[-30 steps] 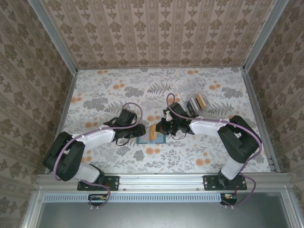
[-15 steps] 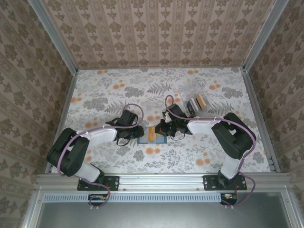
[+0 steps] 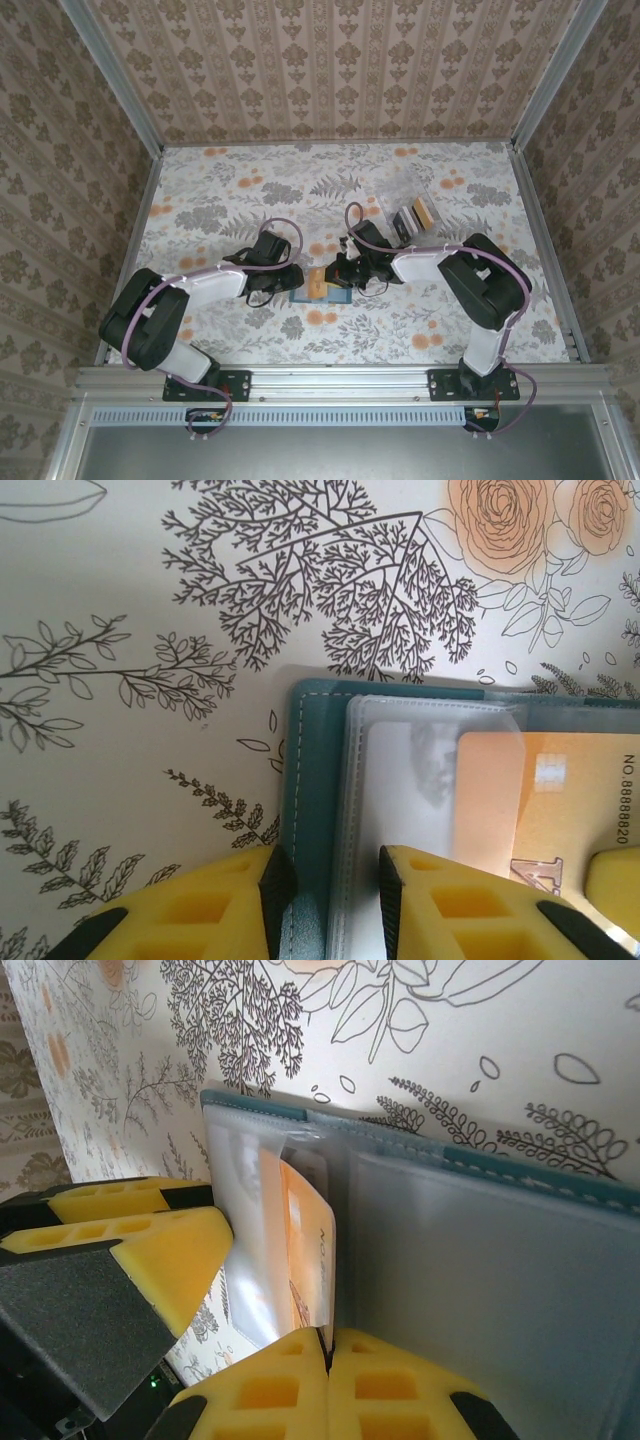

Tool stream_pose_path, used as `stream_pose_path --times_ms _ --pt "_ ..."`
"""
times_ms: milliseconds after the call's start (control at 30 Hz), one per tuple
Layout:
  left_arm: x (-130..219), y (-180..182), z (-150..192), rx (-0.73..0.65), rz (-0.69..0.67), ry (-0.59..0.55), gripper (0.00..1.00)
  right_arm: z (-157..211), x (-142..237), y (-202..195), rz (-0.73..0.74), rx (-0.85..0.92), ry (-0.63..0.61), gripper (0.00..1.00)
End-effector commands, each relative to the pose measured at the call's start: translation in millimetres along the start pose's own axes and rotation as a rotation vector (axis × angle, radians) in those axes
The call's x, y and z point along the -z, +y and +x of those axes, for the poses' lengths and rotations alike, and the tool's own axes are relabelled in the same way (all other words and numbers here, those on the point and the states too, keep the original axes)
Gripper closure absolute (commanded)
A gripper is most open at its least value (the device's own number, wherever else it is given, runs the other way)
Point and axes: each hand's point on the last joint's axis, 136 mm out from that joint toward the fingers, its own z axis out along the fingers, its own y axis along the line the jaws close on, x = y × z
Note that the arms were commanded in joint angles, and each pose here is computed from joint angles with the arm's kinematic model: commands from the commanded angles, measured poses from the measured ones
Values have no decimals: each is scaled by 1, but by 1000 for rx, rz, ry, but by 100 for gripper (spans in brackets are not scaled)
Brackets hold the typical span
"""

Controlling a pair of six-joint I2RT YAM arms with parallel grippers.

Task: Put the credit cards into the card holder

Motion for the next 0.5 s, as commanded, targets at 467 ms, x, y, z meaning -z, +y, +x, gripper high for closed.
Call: stream_pose_path --times_ms 467 --pt "-5 -5 14 14 25 44 65 -7 -28 14 29 -51 -23 97"
